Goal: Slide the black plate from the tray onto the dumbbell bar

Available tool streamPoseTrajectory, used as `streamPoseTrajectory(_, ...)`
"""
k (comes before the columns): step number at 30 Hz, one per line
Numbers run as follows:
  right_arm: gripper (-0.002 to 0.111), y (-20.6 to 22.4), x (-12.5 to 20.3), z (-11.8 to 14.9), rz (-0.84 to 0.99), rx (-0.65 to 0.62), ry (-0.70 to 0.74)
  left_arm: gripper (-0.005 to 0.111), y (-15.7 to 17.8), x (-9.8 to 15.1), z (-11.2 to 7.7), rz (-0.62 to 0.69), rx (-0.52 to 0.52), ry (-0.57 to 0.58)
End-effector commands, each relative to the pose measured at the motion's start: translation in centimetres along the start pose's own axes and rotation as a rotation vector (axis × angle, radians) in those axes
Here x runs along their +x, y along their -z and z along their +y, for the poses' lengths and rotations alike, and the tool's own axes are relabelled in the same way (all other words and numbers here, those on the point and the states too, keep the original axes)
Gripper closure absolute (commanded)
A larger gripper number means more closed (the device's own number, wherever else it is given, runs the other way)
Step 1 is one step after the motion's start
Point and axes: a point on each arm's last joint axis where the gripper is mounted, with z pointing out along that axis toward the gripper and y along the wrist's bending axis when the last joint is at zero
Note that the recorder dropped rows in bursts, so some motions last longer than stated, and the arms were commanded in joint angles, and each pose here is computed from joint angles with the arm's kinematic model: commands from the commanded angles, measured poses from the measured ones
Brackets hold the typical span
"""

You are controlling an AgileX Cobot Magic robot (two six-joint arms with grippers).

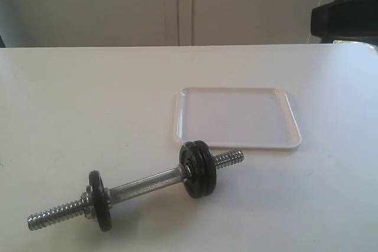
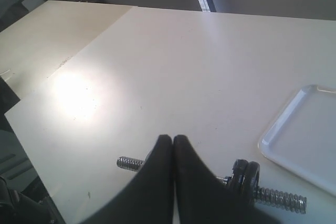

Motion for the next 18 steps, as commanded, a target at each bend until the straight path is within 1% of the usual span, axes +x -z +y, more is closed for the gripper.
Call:
streamPoseTrajectory(1, 0.108, 0.0, 0.0, 0.0, -0.009, 0.0, 0.009, 0.107, -2.3, 3.8, -0.9, -0.001, 0.083, -0.062)
streamPoseTrajectory(3, 0.108, 0.0, 0.0, 0.0, -0.009, 0.0, 0.009, 0.107, -3.1, 6.2, -0.9, 0.076, 0.084, -0.074)
streamPoseTrajectory(6, 0.108, 0.0, 0.0, 0.1, -0.007, -0.002, 0.009, 0.107, -3.9, 9.2, -0.9, 0.158, 0.086, -0.087)
streamPoseTrajectory(9, 0.108, 0.0, 0.0, 0.0, -0.008, 0.0, 0.009, 0.107, -4.2, 11.6, -0.9, 0.229, 0.099, -0.109)
streamPoseTrajectory(11, 0.108, 0.0, 0.0, 0.0, -0.008, 0.0, 0.009, 0.107, -4.4, 12.9, -0.9, 0.257, 0.105, -0.11)
streamPoseTrajectory(16, 0.108, 0.0, 0.0, 0.0, -0.008, 0.0, 0.009, 0.107, -4.8, 15.2, -0.9, 0.247, 0.106, -0.103)
streamPoseTrajectory(18, 0.108, 0.0, 0.0, 0.0, -0.008, 0.0, 0.009, 0.107, -4.9, 16.5, -0.9, 0.264, 0.112, -0.103)
